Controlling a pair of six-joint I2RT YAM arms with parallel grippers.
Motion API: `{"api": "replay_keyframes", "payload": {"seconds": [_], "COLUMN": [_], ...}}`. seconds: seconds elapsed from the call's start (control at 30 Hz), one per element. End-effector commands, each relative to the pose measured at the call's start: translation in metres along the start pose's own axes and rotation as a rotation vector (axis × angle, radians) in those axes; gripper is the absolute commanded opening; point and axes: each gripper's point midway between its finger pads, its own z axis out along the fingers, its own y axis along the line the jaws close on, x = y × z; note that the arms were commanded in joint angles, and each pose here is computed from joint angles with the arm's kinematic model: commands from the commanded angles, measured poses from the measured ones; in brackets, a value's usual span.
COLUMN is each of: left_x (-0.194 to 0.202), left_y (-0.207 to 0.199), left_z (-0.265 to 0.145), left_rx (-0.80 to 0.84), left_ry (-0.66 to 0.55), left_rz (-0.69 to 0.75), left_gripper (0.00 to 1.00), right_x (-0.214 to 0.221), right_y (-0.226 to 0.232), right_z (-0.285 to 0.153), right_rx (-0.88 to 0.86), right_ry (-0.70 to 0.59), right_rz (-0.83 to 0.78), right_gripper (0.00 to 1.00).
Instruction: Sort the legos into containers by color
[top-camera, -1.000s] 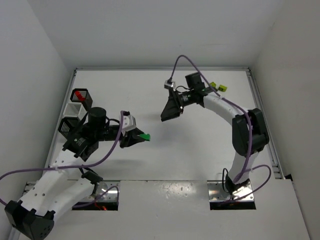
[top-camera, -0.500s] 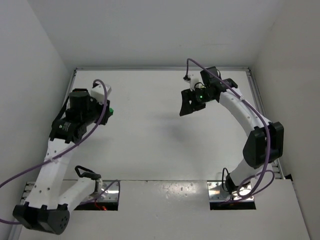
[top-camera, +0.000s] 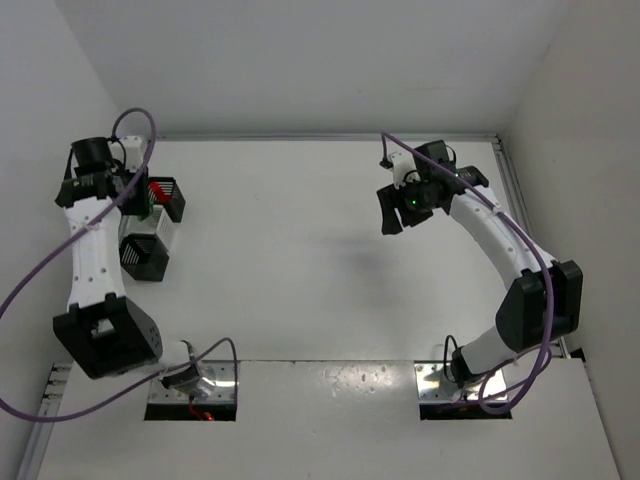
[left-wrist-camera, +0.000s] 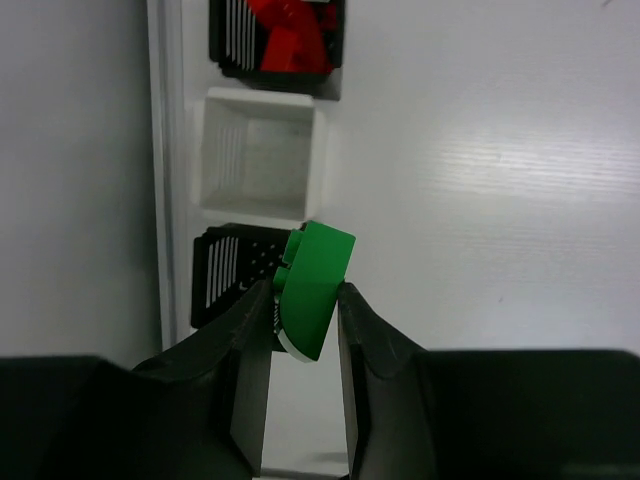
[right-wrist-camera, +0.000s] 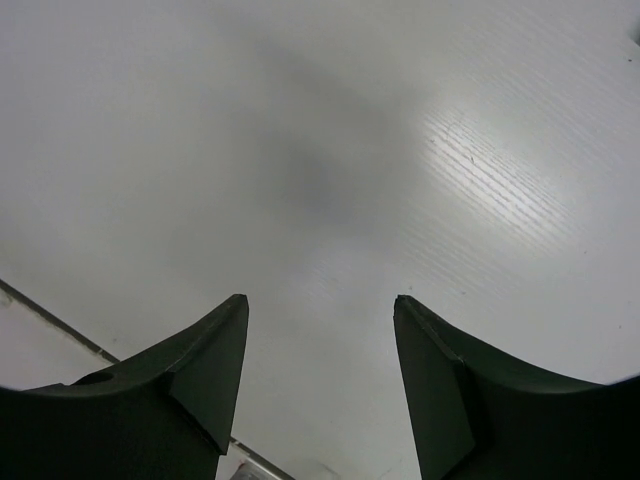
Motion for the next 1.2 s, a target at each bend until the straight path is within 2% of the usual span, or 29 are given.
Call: {"api": "replay_keyframes", "payload": {"seconds": [0.0,0.03,0.33,0.73,0.83,0.9,0.97,1.03,1.1,1.13,1.17], "left_x": [0.001,0.011,0.012,0.011,0.009,0.004,-0.003,-0.011,-0.011,-0.011,-0.014], "left_y": [0.036,0.036,0.068,0.068,0.071,0.072,0.073,0.075,0.075,0.075,0.076], "left_z": [0.005,0.017,0.046,0.080,0.089,0.093,0.095,0.096,0.096,0.096,0.094], "left_rx": [0.007,0.049,0.069,0.139,0.142,0.148,0.153,0.157,0.157,0.157,0.153], "left_ry": [0.058,0.118,0.185,0.219,0.226,0.215,0.195,0.174,0.174,0.174,0.166], "left_rz": [-0.013,-0.042,-0.068,-0.099,-0.101,-0.110,-0.107,-0.103,-0.103,-0.103,-0.100], "left_gripper": [0.00,0.00,0.00,0.12,0.15,0.15,0.18,0.26,0.35,0.45,0.49], "right_x": [-0.002,-0.002,0.004,0.010,0.013,0.011,0.012,0.012,0.012,0.012,0.013], "right_y": [-0.010,-0.010,-0.010,-0.015,-0.018,-0.020,-0.021,-0.021,-0.026,-0.026,-0.028], "right_z": [-0.005,-0.005,0.001,0.009,0.013,0.014,0.013,0.013,0.012,0.012,0.012], "right_rx": [0.051,0.051,0.039,0.041,0.053,0.063,0.072,0.073,0.086,0.087,0.095], "right_ry": [-0.031,-0.031,-0.023,-0.006,0.005,-0.002,-0.001,-0.001,0.000,0.000,0.001], "right_rz": [-0.029,-0.029,-0.045,-0.041,-0.028,-0.030,-0.021,-0.021,-0.013,-0.013,-0.013], "right_gripper": [0.61,0.61,0.61,0.61,0.65,0.71,0.79,0.89,0.89,0.89,0.89]}}
